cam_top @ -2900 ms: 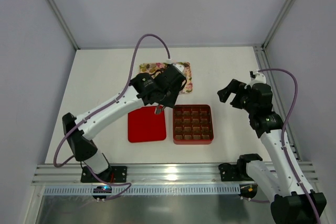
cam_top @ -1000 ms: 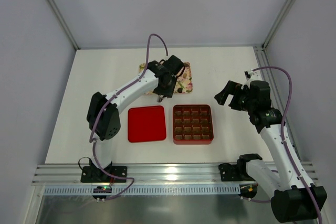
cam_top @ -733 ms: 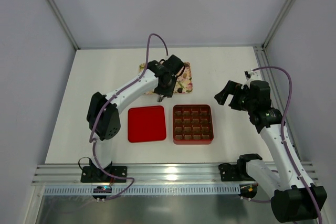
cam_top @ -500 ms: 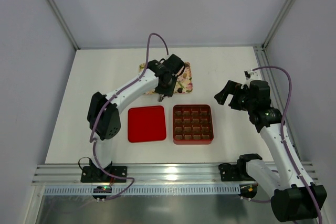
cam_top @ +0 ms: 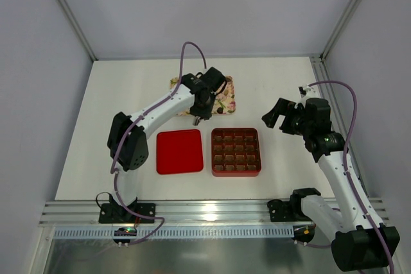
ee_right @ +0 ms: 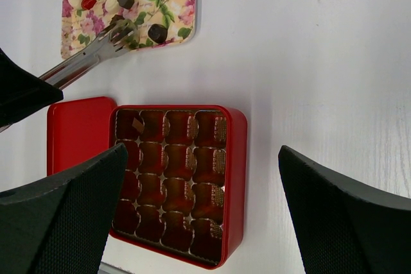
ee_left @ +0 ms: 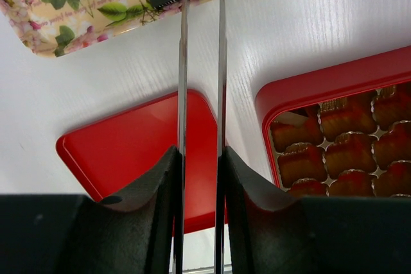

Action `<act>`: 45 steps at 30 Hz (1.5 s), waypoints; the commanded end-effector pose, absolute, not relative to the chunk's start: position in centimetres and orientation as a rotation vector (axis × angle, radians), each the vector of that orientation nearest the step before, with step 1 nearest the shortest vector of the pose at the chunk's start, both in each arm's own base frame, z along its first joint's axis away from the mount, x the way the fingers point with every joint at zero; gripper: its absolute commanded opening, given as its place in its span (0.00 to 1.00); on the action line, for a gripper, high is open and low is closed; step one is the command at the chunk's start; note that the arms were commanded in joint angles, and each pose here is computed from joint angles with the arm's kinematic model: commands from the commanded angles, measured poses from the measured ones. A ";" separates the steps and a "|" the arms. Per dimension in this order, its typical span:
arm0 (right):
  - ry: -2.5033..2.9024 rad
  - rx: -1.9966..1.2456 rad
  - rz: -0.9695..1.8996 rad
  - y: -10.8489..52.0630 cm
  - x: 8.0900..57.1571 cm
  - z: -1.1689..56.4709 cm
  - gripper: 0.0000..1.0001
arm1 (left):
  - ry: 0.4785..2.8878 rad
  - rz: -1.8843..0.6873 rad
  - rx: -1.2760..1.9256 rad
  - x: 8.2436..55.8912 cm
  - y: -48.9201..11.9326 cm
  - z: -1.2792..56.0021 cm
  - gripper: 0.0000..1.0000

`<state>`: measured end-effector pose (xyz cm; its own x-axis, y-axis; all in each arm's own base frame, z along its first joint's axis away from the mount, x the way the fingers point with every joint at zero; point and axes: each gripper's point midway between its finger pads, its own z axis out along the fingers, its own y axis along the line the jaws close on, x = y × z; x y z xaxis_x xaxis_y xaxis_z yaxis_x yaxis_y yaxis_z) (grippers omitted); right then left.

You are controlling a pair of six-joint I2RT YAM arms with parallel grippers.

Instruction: Pack the chocolate

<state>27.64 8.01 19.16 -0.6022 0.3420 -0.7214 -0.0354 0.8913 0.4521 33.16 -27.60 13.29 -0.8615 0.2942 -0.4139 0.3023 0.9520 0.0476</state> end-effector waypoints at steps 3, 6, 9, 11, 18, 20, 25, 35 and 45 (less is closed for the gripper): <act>2.102 0.180 0.548 8.3 28.4 20.9 1.00 | 2.644 -0.037 0.446 33.8 -28.1 14.5 0.24; 2.101 0.181 0.549 8.3 28.5 21.0 1.00 | 2.625 -0.025 0.447 34.1 -28.1 15.1 0.20; 2.100 0.182 0.546 8.2 28.5 21.0 1.00 | 2.595 -0.017 0.444 34.7 -27.9 16.4 0.20; 2.101 0.182 0.545 8.2 28.5 21.0 1.00 | 2.581 -0.017 0.446 34.8 -27.9 17.1 0.19; 2.106 0.189 0.540 8.1 28.6 20.7 1.00 | 2.560 -0.025 0.458 35.0 -28.0 18.7 0.19; 2.109 0.189 0.541 8.1 28.6 20.6 1.00 | 2.569 -0.011 0.465 34.9 -27.8 18.4 0.20; 2.108 0.186 0.544 8.2 28.6 20.6 1.00 | 2.567 0.018 0.454 35.1 -27.4 17.8 0.35; 2.108 0.183 0.542 8.2 28.5 20.6 1.00 | 2.603 0.077 0.448 36.1 -26.8 15.6 0.38; 2.113 0.184 0.542 8.2 28.6 20.3 1.00 | 2.607 0.100 0.435 36.1 -26.2 15.3 0.39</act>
